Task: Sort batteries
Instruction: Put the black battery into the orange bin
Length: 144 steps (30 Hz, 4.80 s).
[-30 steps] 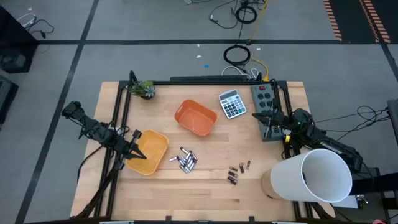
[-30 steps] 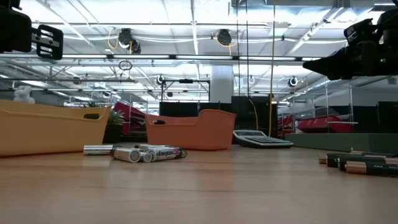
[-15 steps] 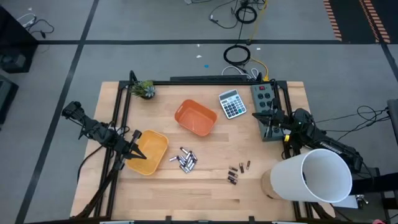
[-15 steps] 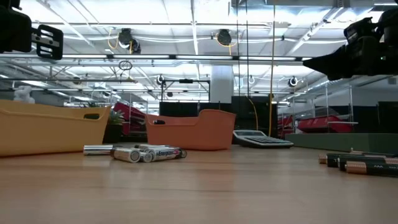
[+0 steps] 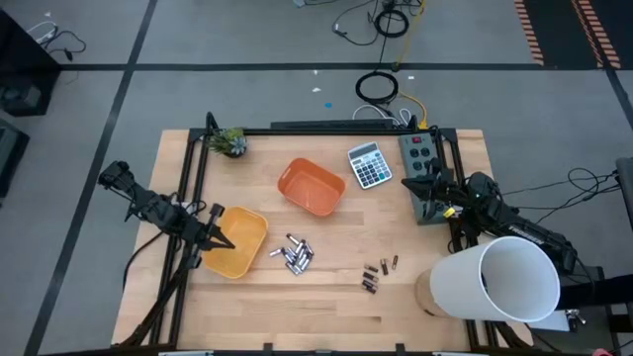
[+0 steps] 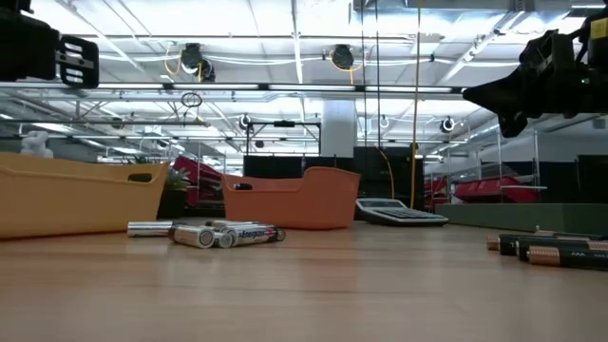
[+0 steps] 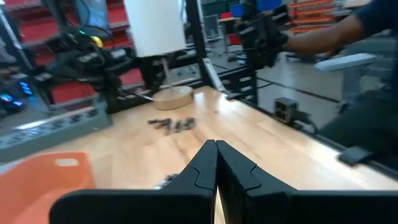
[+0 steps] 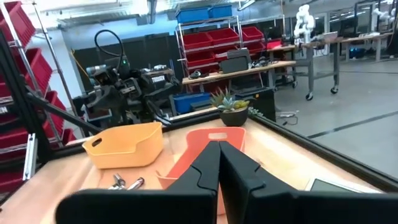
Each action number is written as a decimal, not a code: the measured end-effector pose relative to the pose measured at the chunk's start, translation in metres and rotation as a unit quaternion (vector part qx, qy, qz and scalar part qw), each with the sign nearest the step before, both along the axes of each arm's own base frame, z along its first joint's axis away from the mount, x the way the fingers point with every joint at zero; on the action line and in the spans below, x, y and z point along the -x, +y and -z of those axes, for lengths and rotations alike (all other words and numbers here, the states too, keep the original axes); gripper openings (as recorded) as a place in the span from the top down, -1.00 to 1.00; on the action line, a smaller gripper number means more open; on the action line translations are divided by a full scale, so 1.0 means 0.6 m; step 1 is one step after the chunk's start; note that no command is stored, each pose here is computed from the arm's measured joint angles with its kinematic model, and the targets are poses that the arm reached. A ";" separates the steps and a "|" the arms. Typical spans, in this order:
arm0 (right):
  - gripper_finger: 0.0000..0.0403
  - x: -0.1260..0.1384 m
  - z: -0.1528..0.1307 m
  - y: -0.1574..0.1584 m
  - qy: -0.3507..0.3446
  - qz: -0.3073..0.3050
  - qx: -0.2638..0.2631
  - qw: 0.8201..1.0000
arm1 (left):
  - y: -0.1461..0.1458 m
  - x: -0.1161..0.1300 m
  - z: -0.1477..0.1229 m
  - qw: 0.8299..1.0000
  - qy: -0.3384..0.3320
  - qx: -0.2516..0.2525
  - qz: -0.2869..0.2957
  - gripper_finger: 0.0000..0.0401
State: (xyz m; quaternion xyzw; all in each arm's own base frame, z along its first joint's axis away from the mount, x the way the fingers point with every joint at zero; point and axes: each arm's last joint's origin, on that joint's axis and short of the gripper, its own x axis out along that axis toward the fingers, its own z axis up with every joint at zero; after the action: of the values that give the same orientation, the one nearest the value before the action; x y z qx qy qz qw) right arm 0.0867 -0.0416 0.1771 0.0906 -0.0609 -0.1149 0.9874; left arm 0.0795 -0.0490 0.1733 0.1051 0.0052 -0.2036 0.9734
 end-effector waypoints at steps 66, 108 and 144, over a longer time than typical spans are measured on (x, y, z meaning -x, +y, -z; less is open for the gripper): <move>1.00 -0.243 -0.104 0.002 0.282 -0.208 -0.053 0.935 | -0.050 -0.134 -0.166 0.929 0.001 -0.004 -0.371 0.53; 0.03 -0.318 0.040 0.236 0.636 -0.302 0.115 0.700 | -0.042 -0.165 -0.150 0.913 0.013 -0.022 -0.408 0.53; 0.00 -0.334 0.061 0.241 0.627 -0.285 0.111 0.717 | -0.042 -0.165 -0.147 0.913 0.018 -0.031 -0.407 0.53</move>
State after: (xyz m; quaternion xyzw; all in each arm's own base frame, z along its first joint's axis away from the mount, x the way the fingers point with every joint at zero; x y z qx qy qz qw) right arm 0.2873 0.1028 0.1408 -0.0994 0.5882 0.1486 0.7887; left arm 0.1785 -0.0743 0.2617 0.1201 0.0711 0.2087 0.9680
